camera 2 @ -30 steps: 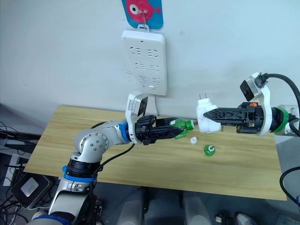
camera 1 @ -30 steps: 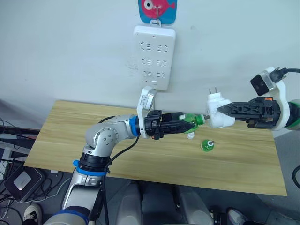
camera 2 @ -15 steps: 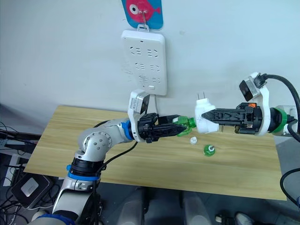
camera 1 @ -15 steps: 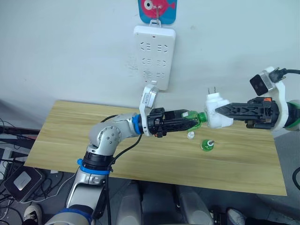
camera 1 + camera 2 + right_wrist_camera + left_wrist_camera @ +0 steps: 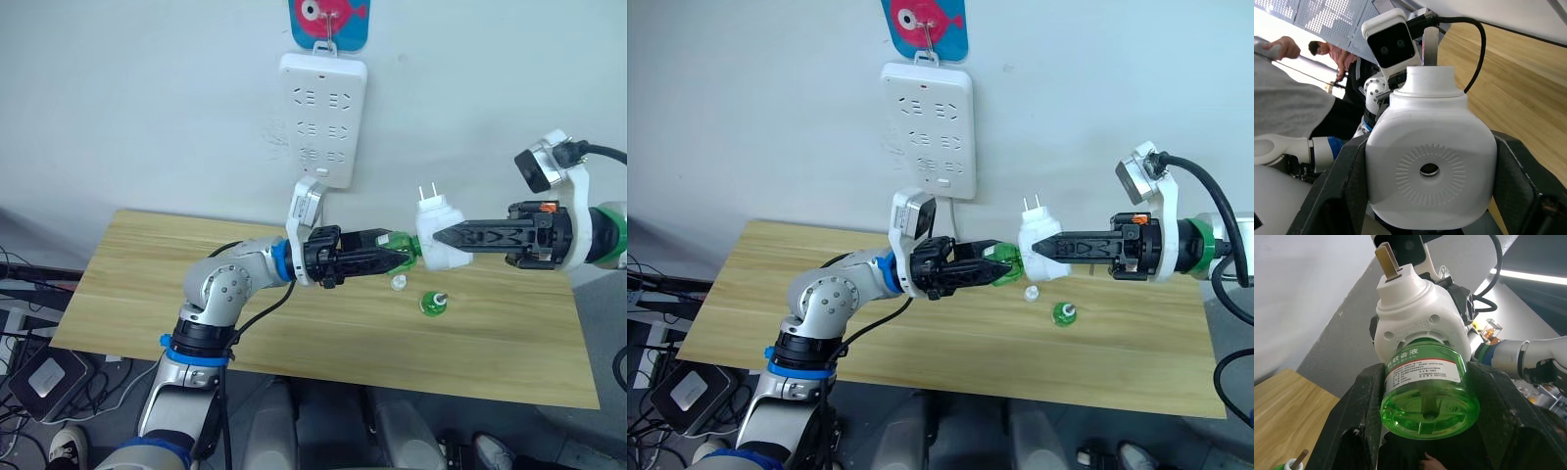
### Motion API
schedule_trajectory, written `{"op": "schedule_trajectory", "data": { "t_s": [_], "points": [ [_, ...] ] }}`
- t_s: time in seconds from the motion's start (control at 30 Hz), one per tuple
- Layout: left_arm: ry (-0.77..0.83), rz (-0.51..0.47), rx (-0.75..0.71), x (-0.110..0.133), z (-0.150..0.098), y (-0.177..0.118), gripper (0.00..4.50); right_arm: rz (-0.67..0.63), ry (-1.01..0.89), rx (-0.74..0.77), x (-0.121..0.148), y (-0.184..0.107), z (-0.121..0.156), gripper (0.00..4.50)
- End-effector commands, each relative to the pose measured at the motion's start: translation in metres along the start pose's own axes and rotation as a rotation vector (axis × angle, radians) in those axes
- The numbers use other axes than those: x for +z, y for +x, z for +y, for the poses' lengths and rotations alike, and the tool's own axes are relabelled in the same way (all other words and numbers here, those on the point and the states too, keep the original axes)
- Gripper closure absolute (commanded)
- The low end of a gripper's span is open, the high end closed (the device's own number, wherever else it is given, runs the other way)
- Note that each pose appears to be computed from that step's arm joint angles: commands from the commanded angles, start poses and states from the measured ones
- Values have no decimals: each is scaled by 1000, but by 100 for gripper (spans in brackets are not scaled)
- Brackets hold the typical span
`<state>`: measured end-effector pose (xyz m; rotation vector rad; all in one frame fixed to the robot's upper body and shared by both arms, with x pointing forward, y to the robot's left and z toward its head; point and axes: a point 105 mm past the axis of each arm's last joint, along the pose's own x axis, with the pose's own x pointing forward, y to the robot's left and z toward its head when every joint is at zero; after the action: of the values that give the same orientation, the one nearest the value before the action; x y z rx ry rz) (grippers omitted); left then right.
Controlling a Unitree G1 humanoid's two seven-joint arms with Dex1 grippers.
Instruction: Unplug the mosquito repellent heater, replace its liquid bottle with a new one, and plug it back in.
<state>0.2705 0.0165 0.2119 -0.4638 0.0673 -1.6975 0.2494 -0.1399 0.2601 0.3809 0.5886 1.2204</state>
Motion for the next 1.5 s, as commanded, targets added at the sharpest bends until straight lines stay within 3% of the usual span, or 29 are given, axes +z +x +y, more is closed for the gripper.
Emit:
{"op": "schedule_trajectory", "data": {
  "t_s": [0.03, 0.27, 0.4, 0.43, 0.77, 1.0, 1.17, 1.27, 1.5],
  "points": [
    [41, 15, -47, 0, -9, 16, 225, 90, -70, 178, -12, 16, 34, 155],
    [42, 18, -44, -2, -9, 16, 225, 96, -67, 176, -15, 20, 33, 155],
    [44, 0, -23, 4, -5, 13, 225, 72, -40, 141, -14, 17, 26, 15],
    [44, -1, -21, 4, -4, 13, 225, 72, -35, 138, -15, 15, 25, 7],
    [46, -29, -12, 12, -2, 14, 225, 114, 37, 98, -38, 13, 15, 7],
    [46, -39, 19, 20, 2, 3, 225, 242, 122, 53, -72, -14, 23, 7],
    [18, -17, 4, 17, -4, -1, 225, 162, 73, -172, -61, -32, -24, 7],
    [5, -3, -8, 15, -8, -2, 225, 58, 9, -306, -43, -38, -64, 96],
    [-24, 26, -37, 13, -17, -4, 225, -58, -65, -279, -8, -18, -87, 360]
  ]
}}
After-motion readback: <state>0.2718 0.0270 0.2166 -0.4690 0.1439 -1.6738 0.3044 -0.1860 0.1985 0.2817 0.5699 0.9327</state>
